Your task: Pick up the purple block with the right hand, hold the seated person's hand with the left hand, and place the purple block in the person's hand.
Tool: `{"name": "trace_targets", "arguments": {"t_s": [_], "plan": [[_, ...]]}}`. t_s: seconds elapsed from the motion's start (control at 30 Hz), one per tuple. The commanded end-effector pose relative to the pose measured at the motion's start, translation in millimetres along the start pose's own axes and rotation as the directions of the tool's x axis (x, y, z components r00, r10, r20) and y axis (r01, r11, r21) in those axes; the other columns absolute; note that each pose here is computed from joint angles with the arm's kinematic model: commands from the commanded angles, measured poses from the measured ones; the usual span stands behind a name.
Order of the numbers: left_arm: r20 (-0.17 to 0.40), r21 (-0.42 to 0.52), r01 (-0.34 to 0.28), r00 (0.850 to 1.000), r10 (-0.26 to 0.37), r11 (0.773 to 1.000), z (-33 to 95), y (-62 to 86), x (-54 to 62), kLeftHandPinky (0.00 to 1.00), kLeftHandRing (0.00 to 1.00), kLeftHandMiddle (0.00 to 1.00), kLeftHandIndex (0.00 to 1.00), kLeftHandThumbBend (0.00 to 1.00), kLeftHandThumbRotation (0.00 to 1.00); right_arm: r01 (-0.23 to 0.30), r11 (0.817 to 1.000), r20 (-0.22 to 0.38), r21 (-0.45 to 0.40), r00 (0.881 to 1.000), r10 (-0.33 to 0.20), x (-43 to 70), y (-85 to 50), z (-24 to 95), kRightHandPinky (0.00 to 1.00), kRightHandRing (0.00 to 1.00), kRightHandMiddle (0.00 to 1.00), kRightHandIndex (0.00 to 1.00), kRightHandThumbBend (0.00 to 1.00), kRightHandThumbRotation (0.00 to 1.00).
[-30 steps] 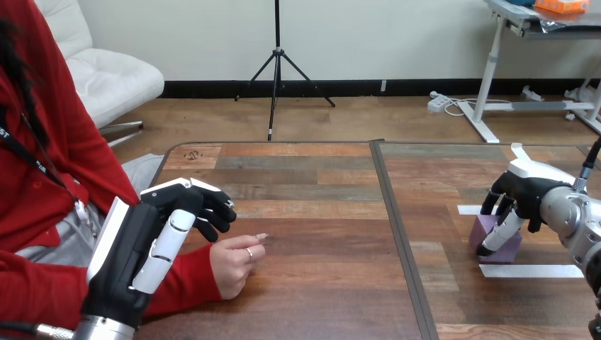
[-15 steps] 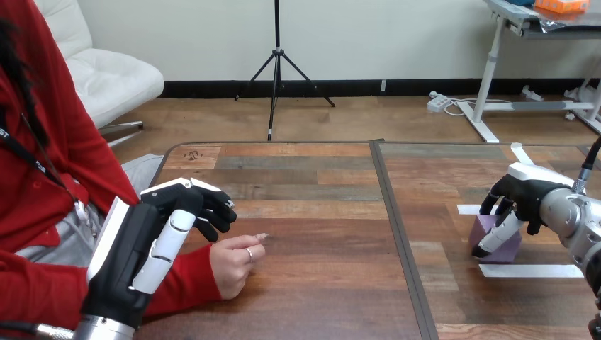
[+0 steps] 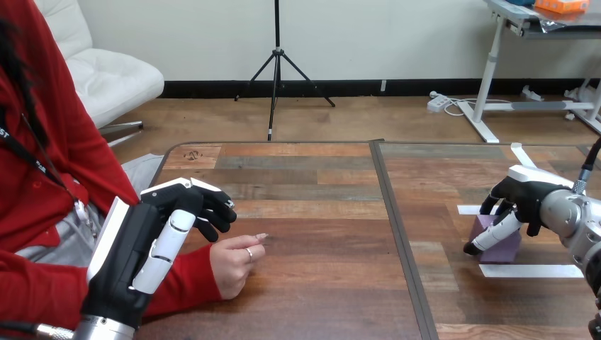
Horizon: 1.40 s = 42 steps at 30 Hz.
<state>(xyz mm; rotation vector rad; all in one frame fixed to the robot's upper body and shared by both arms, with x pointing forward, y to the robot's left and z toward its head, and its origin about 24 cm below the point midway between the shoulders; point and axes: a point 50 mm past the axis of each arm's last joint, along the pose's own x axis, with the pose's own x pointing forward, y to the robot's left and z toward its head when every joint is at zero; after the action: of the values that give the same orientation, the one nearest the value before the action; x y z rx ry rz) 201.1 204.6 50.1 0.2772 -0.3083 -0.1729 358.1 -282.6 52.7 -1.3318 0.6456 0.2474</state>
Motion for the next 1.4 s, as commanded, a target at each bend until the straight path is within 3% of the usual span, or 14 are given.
{"name": "trace_targets", "arguments": {"t_s": [0.0, 0.27, 0.73, 1.37], "plan": [[0.081, 0.032, -0.005, 0.997, 0.003, 0.999, 11.8, 6.4, 12.1, 0.41, 0.5, 0.52, 0.49, 0.55, 1.0, 0.072, 0.997, 0.026, 0.012, 0.997, -0.072, -3.9, -26.7, 8.1, 0.62, 0.73, 0.78, 0.76, 0.95, 0.3], [0.077, 0.025, -0.007, 0.997, 0.005, 1.0, 12.0, 5.8, 12.4, 0.41, 0.49, 0.52, 0.49, 0.56, 1.0, 0.076, 0.997, 0.027, -0.006, 0.997, -0.076, -4.1, -27.1, 7.2, 0.63, 0.74, 0.78, 0.75, 0.92, 0.25], [0.082, 0.032, -0.012, 0.997, 0.01, 0.999, 11.7, 5.9, 12.1, 0.4, 0.49, 0.51, 0.49, 0.56, 1.0, 0.083, 0.996, 0.027, -0.041, 0.996, -0.082, -4.3, -27.4, 6.8, 0.58, 0.69, 0.72, 0.68, 0.86, 0.05], [0.082, 0.028, -0.022, 0.996, 0.019, 0.999, 12.1, 7.4, 11.7, 0.4, 0.49, 0.51, 0.49, 0.58, 1.0, 0.063, 0.997, 0.022, -0.045, 0.998, -0.062, -4.5, -28.6, 7.7, 0.54, 0.66, 0.7, 0.67, 0.89, 0.0]]}}
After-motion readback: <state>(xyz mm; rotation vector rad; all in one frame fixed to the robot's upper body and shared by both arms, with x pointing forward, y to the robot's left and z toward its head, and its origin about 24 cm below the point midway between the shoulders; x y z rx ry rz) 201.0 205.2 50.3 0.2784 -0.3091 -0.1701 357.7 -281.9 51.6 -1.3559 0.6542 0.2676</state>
